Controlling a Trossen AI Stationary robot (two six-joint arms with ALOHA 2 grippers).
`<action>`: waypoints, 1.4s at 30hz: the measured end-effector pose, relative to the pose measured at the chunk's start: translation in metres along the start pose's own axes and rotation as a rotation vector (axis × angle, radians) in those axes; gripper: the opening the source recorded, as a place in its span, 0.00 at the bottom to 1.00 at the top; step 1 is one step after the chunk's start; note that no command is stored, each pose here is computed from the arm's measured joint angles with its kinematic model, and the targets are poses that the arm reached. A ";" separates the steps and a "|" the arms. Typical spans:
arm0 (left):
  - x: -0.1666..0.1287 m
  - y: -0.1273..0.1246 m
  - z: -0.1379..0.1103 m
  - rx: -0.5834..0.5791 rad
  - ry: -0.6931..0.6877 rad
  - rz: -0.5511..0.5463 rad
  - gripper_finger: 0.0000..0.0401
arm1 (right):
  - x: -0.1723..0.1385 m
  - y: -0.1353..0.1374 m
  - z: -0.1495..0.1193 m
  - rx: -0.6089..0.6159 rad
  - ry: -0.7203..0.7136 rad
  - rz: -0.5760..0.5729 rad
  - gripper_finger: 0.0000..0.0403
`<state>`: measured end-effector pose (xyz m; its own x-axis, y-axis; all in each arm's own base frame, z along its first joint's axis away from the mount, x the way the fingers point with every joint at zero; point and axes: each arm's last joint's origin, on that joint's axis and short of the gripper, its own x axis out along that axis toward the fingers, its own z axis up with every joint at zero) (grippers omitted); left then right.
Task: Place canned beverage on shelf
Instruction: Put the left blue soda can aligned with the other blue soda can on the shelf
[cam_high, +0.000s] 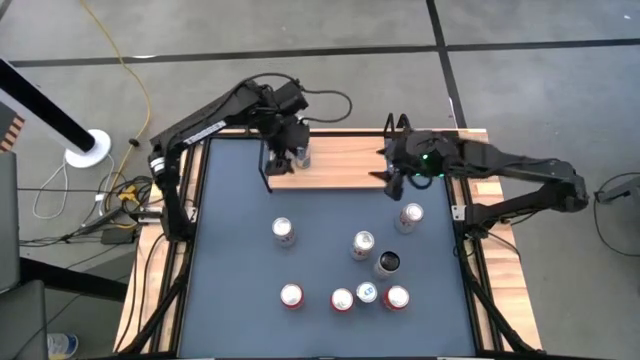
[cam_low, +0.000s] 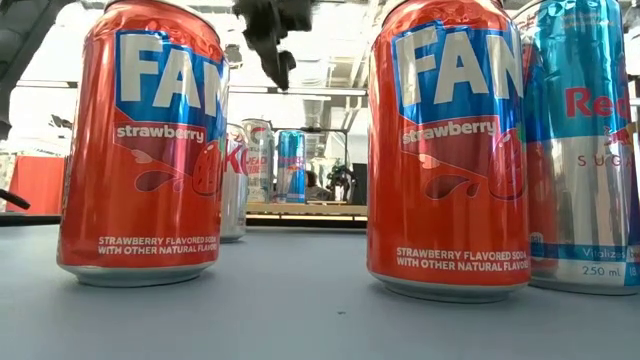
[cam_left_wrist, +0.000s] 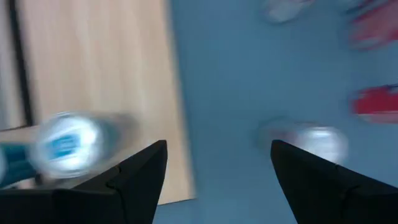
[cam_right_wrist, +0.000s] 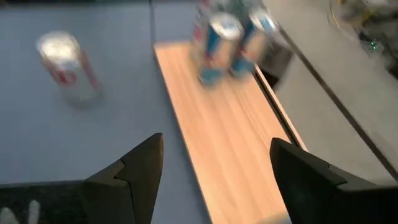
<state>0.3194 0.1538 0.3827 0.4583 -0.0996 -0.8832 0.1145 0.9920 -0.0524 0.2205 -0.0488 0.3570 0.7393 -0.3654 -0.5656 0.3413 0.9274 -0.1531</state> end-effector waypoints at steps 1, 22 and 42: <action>-0.006 -0.010 0.002 0.009 -0.017 -0.022 0.69 | 0.012 0.003 -0.002 0.012 -0.047 0.019 0.69; -0.103 -0.232 -0.036 0.210 -0.375 0.176 0.69 | 0.209 0.047 -0.019 0.068 -0.209 0.124 0.69; -0.089 -0.279 -0.070 0.221 -0.371 0.254 0.69 | 0.257 0.019 -0.010 0.088 -0.096 0.134 0.69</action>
<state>0.1850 -0.1089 0.4429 0.7739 0.0821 -0.6279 0.1247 0.9524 0.2782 0.4109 -0.1242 0.2004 0.8321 -0.2487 -0.4958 0.2824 0.9593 -0.0072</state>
